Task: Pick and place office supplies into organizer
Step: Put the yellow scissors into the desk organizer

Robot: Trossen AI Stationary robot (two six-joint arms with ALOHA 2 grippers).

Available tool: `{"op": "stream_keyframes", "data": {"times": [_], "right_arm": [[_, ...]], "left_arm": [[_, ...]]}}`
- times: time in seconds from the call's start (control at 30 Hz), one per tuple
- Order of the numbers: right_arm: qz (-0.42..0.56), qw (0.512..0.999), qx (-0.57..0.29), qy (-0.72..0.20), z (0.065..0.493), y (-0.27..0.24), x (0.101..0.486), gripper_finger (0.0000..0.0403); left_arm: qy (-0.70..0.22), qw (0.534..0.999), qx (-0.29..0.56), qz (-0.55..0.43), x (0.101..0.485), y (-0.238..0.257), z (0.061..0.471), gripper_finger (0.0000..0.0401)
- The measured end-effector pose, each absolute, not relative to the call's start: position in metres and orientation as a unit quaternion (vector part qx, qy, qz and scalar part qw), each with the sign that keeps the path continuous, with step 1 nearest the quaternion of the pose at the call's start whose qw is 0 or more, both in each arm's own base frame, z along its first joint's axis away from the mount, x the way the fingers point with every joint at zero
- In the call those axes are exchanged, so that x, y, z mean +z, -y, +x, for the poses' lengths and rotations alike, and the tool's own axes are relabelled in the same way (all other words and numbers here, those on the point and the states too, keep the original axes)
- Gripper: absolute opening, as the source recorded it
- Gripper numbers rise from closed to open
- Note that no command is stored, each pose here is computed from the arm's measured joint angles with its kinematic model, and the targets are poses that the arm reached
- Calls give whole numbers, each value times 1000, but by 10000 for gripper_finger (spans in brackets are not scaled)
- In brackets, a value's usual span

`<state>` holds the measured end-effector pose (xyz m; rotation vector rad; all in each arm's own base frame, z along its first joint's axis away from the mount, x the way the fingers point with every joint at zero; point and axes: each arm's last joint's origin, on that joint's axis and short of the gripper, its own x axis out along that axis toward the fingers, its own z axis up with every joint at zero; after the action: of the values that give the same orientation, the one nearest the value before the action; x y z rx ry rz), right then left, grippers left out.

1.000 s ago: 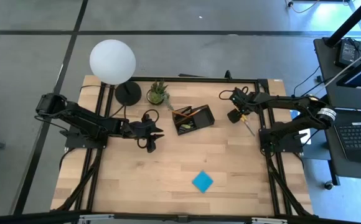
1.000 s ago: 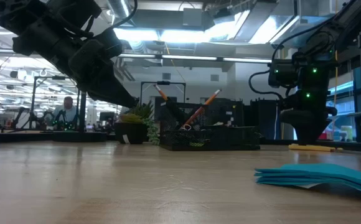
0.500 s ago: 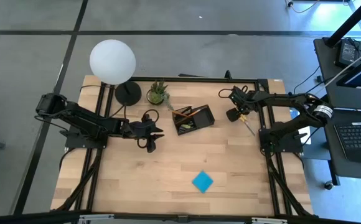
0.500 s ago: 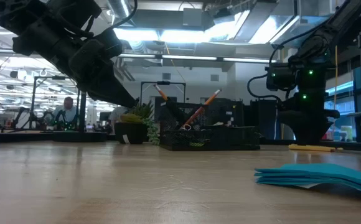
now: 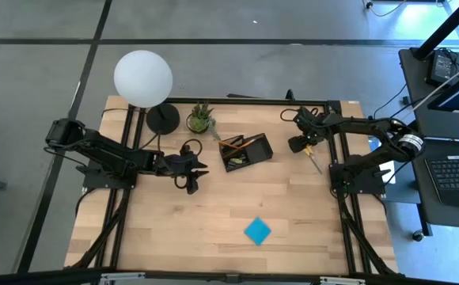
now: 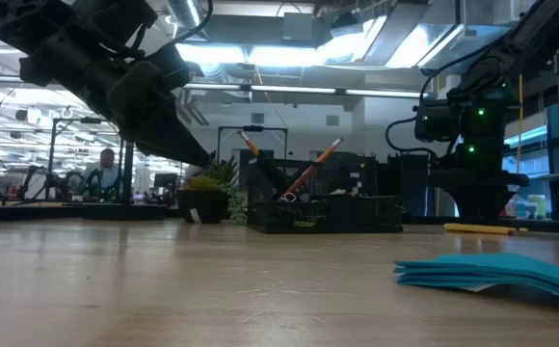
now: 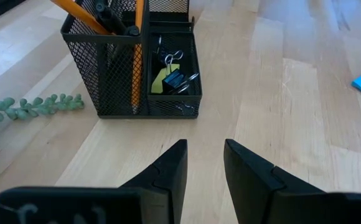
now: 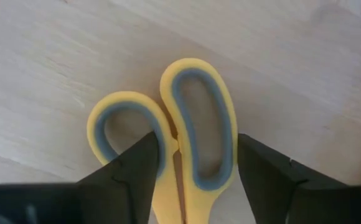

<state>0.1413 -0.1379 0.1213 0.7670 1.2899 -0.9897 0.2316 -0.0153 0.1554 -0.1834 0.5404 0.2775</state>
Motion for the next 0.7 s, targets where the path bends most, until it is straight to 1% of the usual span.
{"op": "stream_keyframes", "data": {"times": [0.2,0.7], "right_arm": [[333,624,-431,-561,144,140,124,203],[314,634,-419,-569,150,146,132,195]], "left_arm": [[-266,950,137,-90,155,15,232,98],[-266,950,137,-90,155,15,232,98]]}}
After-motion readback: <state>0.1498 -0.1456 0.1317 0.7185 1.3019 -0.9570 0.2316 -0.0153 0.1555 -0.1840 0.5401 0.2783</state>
